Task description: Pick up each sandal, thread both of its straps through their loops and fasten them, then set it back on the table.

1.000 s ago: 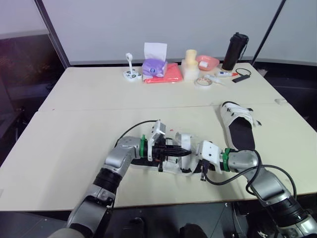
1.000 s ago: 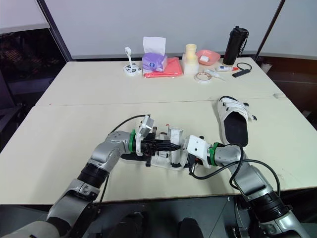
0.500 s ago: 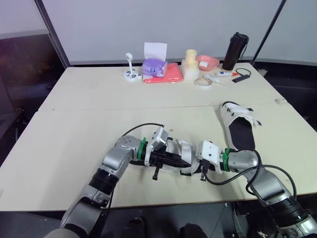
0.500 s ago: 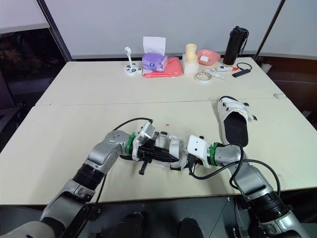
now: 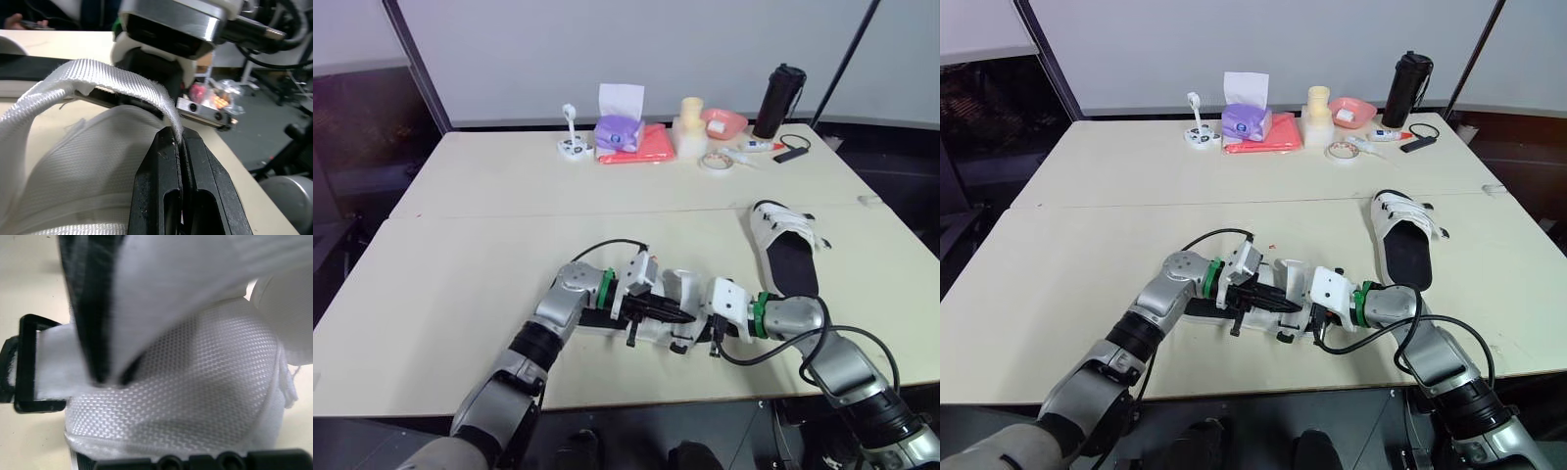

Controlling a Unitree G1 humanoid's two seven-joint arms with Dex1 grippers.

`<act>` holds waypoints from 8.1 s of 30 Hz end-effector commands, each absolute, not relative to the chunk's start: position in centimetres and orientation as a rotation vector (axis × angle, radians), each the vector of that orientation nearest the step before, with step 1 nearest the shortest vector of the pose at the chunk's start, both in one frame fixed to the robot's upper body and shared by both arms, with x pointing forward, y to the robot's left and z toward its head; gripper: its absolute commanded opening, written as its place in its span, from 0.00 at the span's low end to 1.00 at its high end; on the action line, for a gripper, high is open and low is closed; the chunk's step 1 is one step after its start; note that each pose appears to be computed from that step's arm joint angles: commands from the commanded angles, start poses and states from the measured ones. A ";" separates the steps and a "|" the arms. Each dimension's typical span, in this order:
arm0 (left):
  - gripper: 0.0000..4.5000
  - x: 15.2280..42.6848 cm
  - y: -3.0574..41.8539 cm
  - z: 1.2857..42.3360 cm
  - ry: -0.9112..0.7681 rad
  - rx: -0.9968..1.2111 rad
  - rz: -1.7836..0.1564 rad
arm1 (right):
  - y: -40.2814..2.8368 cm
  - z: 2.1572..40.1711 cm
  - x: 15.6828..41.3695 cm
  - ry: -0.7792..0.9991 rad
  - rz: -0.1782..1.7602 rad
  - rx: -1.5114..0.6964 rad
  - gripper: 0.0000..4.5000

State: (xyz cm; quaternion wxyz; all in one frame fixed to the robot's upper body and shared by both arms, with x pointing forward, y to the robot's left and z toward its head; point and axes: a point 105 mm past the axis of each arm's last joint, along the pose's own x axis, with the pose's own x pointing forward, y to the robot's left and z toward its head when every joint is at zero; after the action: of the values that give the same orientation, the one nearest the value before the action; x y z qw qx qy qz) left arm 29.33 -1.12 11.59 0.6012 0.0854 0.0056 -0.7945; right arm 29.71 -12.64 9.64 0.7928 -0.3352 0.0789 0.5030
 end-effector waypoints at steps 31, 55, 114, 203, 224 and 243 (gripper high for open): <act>0.99 29.5 2.9 15.7 -0.108 0.256 -1.644 | -13.1 8.2 30.1 0.231 1.073 -0.731 0.00; 0.99 23.5 4.1 9.0 0.207 0.139 -1.701 | -12.6 7.9 29.6 0.238 1.119 -0.727 0.00; 0.01 24.4 0.7 15.0 -0.135 0.206 -1.825 | -12.7 7.7 28.3 0.272 1.160 -0.746 0.00; 0.82 33.9 -5.1 15.6 0.329 0.107 -1.826 | -12.7 8.5 24.3 0.267 1.144 -0.822 0.00; 0.01 35.8 -4.3 16.0 0.232 0.009 -1.667 | -14.0 10.9 24.7 0.221 1.068 -0.821 0.00; 0.01 33.4 -1.2 16.3 0.142 -0.091 -1.594 | -15.3 7.7 26.1 0.297 1.042 -0.807 0.00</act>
State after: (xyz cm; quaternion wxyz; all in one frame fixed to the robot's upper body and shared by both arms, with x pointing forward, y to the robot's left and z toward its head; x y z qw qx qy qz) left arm 34.26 -0.92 15.56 0.7096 -0.0480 0.0766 -0.6988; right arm 26.75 -15.70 9.57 0.7879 -0.3845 0.1133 0.4676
